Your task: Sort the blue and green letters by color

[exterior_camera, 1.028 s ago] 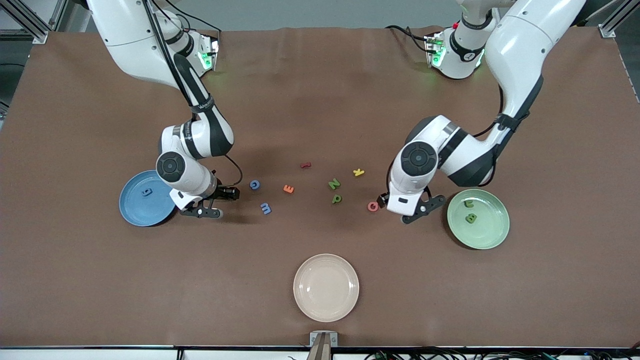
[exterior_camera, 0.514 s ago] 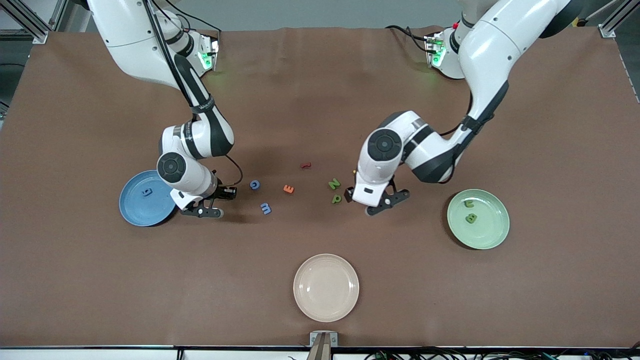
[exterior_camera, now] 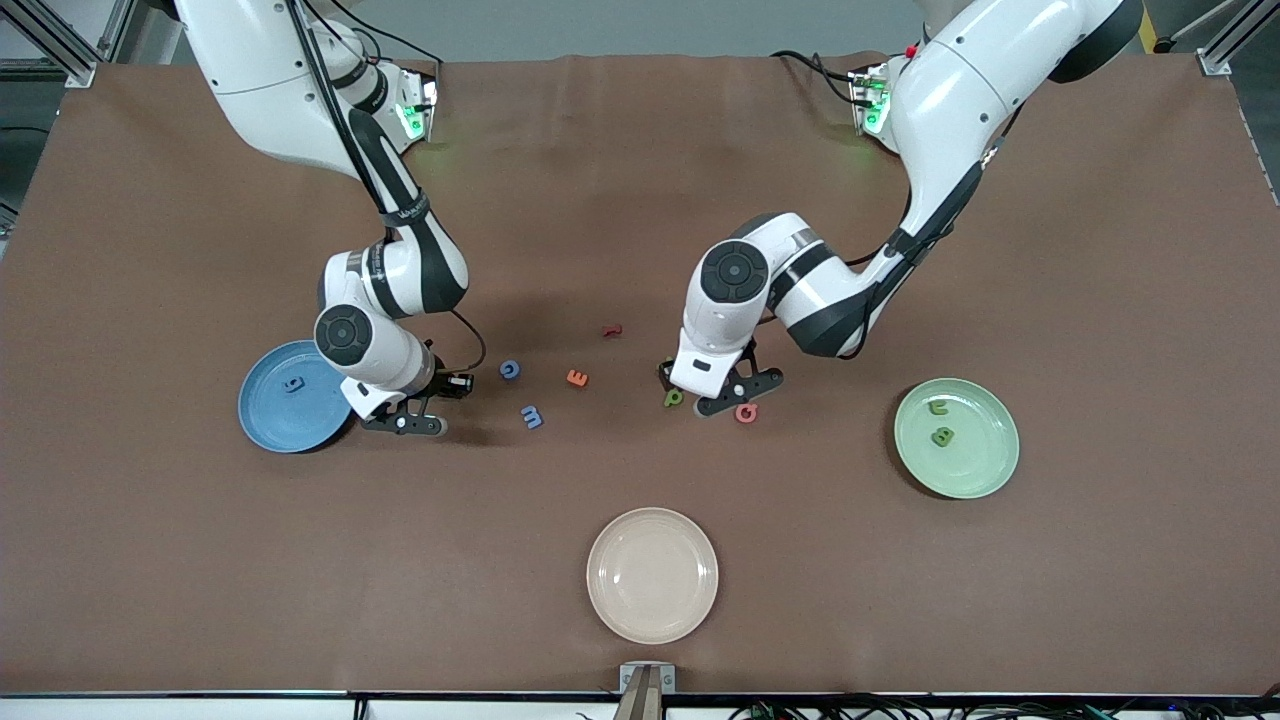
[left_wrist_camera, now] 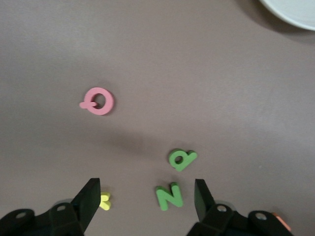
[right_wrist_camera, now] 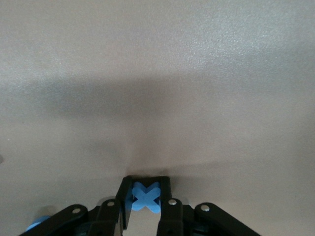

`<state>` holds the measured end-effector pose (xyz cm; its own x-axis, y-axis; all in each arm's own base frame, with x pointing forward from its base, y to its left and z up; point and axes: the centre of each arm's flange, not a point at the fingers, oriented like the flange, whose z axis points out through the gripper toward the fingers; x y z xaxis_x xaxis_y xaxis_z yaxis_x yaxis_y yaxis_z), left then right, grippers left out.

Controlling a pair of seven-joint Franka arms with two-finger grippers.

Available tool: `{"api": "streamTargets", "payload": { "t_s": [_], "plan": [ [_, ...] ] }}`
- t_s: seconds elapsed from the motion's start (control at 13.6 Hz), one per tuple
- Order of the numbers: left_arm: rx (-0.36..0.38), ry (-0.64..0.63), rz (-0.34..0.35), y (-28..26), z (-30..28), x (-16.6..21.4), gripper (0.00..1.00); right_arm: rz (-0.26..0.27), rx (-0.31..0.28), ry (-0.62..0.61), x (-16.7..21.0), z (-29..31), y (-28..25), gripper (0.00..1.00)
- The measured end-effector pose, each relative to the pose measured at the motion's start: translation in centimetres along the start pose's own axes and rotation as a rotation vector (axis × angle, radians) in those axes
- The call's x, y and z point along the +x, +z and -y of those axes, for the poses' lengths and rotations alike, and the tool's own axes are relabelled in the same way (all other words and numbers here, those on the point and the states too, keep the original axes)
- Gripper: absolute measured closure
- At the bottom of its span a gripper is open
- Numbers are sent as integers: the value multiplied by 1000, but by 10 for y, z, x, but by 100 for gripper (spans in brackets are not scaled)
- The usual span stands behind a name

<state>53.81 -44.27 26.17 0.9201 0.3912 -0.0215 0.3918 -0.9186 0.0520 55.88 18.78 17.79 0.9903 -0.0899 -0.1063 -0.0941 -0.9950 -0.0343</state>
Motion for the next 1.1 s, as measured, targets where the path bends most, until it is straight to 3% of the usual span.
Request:
{"api": "streamTargets", "payload": {
  "t_s": [0.44,1.1],
  "plan": [
    [22,36,-55,42,-29,-20,15,6,0,-34,9,-13,-24,73],
    [13,34,-56,48,-40,-28,17,6,-7,-266,43,-166,-63,73]
  ]
}}
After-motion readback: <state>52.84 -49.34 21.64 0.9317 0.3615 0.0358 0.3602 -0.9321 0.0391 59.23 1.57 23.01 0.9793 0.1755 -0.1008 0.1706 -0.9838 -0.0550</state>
